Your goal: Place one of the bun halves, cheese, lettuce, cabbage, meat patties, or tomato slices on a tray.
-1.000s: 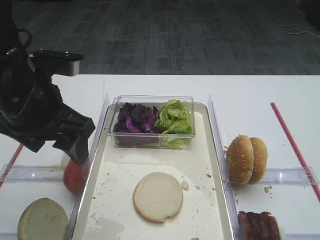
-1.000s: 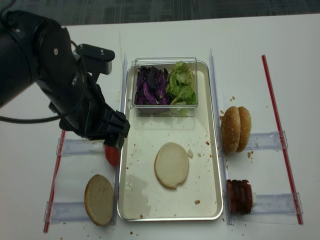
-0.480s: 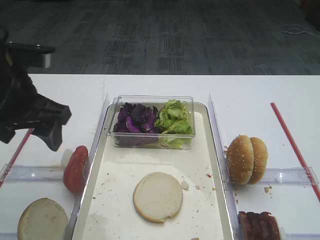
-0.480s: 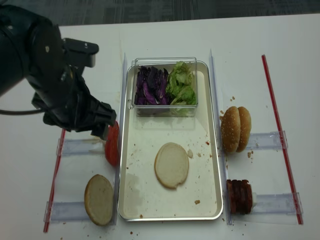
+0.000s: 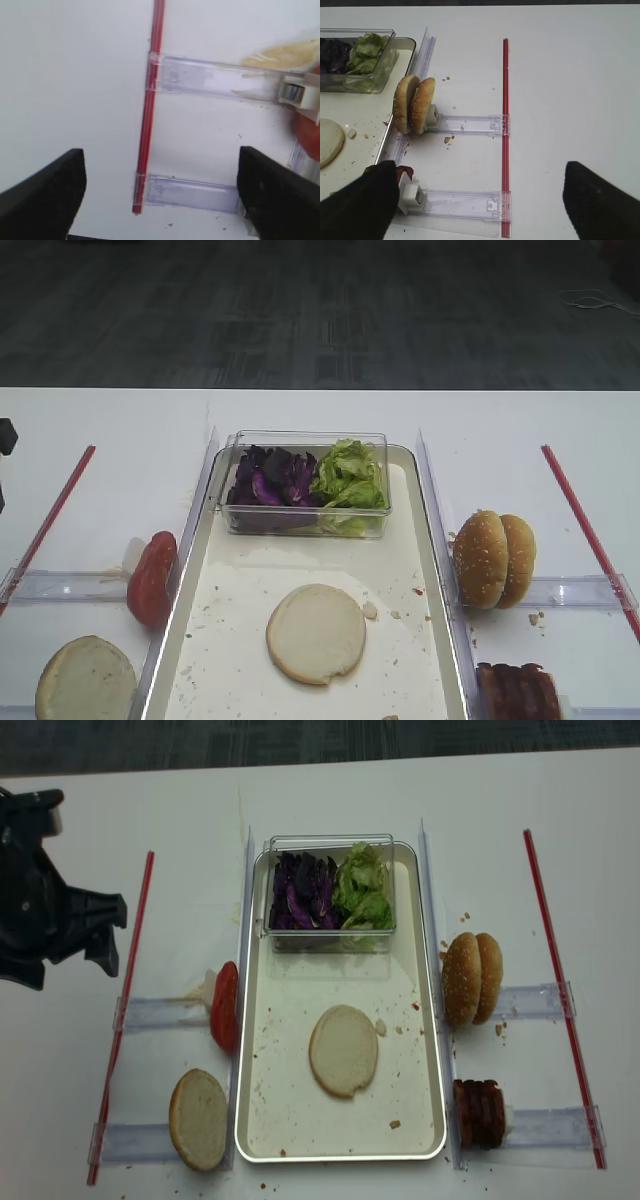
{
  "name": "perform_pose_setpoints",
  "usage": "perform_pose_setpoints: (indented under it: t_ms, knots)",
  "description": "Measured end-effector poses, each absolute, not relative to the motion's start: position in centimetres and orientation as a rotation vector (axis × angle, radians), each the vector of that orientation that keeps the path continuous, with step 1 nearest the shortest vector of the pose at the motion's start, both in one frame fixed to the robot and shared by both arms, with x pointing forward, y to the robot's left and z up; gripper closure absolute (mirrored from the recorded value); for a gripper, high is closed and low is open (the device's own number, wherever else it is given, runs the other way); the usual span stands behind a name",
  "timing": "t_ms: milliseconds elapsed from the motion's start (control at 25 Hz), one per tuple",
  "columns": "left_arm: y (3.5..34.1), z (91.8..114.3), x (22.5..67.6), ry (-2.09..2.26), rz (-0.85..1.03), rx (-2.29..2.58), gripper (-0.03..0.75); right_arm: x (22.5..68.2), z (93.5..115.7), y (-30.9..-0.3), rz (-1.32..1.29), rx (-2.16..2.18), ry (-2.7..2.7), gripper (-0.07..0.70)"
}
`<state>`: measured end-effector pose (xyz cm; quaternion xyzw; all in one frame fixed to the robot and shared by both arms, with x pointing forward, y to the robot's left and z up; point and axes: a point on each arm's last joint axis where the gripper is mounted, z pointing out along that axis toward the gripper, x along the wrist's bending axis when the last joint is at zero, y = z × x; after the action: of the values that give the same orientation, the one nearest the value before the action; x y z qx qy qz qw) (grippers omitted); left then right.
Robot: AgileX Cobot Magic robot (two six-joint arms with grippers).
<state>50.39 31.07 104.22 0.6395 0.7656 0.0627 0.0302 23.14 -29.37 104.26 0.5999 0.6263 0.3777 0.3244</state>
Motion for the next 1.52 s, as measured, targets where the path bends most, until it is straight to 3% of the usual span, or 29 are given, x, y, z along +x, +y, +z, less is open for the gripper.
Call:
perform_pose_setpoints:
  t_ms: [320, 760, 1080, 1520]
  knots:
    - [31.5, 104.8, 48.9, 2.346, 0.243, 2.014, 0.116, 23.1, 104.3, -29.4, 0.991, 1.573, 1.642, -0.058]
    - [31.2, 101.4, 40.0, 2.384, 0.148, 2.045, 0.116, 23.1, 104.3, -29.4, 0.989, 1.573, 1.642, -0.058]
    - [31.0, 100.2, 35.2, 2.340, 0.218, 2.003, 0.116, 23.1, 104.3, -29.4, 0.989, 1.573, 1.642, -0.058]
    - [30.9, 102.5, 31.3, 2.164, 0.478, 1.833, 0.116, 23.1, 104.3, -29.4, 0.989, 1.573, 1.642, -0.058]
